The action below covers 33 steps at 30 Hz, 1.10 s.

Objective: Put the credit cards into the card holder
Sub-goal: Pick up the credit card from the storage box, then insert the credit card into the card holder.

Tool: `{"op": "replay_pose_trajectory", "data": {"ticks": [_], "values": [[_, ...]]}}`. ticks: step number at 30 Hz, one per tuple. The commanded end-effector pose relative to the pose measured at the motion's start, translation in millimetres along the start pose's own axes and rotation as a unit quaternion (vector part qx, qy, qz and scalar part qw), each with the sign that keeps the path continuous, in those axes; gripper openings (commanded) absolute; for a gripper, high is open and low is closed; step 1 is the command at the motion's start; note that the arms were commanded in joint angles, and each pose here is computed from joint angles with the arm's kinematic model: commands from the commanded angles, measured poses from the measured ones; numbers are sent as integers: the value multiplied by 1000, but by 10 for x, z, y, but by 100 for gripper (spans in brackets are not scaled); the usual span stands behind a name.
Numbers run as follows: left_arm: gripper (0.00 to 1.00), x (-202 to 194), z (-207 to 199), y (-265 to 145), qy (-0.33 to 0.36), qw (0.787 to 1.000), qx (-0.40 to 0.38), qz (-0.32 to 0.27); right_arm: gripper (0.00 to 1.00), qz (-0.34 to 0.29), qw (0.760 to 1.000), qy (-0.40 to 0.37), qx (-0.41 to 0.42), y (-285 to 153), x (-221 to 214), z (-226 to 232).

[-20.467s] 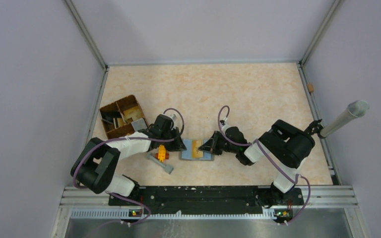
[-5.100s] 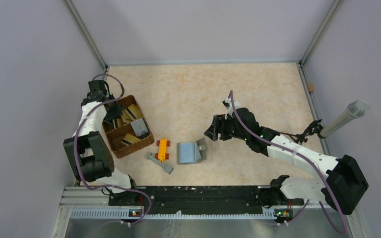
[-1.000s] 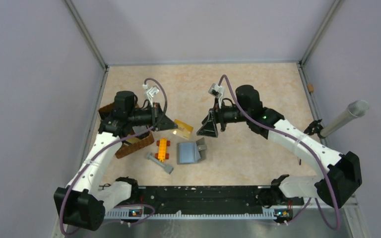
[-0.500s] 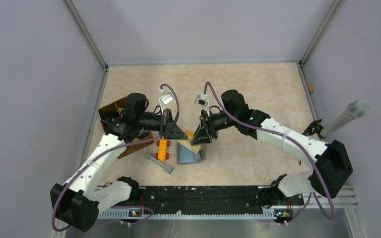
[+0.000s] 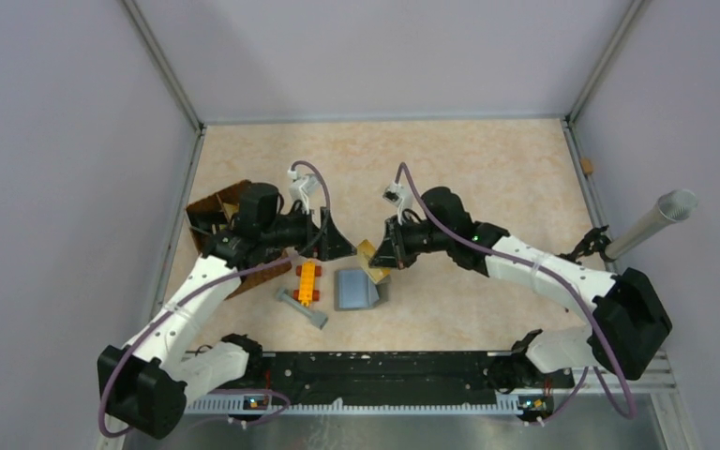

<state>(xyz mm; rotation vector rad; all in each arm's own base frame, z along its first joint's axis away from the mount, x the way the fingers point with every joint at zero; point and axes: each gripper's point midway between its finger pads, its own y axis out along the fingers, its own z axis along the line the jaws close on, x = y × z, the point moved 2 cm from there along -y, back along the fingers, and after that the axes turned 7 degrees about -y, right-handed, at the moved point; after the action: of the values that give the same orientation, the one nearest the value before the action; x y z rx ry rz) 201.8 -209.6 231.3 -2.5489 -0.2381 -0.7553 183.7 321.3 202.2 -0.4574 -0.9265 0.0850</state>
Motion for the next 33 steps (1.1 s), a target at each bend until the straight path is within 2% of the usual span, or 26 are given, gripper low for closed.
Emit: {"op": "replay_pose_trajectory", "data": {"ticks": [1,7,17,22,33], "values": [[88,108,468,0,-56,985,125,-109,0,-75,991,85,-71,33,43,-139],[85,-152,738,106,-157,962,158,-155,0,-93,978,121,-139,162,-39,-201],[75,-437,879,205,-190,947,205,-159,0,-50,975,113,-183,493,-208,-186],[70,-534,946,242,-206,939,217,-167,0,-55,962,140,-229,573,-349,-327],[72,-754,1039,513,-216,939,238,-121,0,-24,942,165,-291,539,-808,-620]]}}
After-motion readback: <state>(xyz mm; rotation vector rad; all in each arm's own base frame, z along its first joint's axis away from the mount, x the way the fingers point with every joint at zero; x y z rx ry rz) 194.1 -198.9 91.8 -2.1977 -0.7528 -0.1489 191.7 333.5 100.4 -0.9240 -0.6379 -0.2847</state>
